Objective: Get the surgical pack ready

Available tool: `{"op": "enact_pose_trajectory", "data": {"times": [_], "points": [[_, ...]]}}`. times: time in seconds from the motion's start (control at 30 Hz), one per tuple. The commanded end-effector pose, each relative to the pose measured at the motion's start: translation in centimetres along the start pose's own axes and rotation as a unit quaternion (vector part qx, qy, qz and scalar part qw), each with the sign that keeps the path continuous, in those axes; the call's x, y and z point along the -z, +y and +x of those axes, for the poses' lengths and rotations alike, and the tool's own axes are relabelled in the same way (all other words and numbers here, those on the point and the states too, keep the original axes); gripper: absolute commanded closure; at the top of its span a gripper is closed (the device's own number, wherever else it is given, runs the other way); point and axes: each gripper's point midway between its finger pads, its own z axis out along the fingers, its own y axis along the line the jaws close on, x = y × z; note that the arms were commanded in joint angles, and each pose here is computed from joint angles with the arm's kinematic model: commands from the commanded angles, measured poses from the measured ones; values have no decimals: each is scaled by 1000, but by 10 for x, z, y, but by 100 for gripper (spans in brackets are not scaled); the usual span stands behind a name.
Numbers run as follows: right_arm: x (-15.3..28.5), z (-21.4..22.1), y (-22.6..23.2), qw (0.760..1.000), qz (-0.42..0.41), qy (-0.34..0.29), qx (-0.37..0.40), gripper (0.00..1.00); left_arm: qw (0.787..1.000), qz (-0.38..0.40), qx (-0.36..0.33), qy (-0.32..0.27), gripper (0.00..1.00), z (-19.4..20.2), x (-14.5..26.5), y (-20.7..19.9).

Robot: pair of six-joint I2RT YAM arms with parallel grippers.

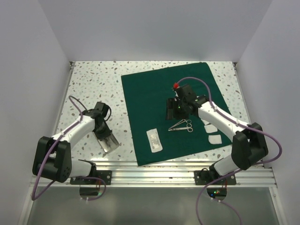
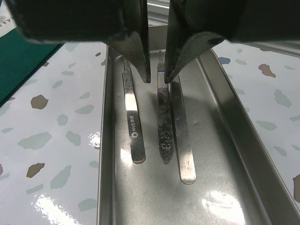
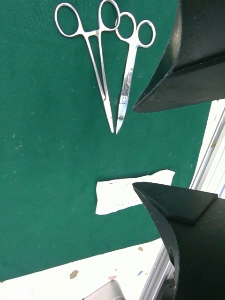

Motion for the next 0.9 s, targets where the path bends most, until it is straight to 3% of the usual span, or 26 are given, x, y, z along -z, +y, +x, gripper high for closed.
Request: {"op": "enact_pose_trajectory", "data": {"times": [0.0,0.1,0.2,0.23,0.37,0.5,0.6,0.7,0.87], "points": [[10,-5,-3,1000,1,-19,0,36,999,30,-10,-18,78,-9,10,-9],[6,4,-32,999,33,-11,-41,36,996,82,-26,-30,77,-12,32,-22],[7,13,-75,987,92,-15,-128,37,978,191,-53,-65,66,-17,69,-50],[9,14,-89,981,118,-20,-156,38,964,245,-64,-74,56,-18,83,-66],[15,24,-120,943,202,-58,-258,41,919,368,-102,-104,40,-15,123,-96],[4,31,-117,916,192,-71,-345,42,893,419,-130,-101,37,-10,134,-111],[1,38,-118,875,219,-70,-426,43,881,442,-146,-84,37,-5,135,-119],[5,31,-112,856,256,-94,-440,43,873,455,-153,-84,37,-5,136,-125],[-11,33,-92,847,266,-86,-452,46,862,474,-162,-76,37,-6,139,-134]]}}
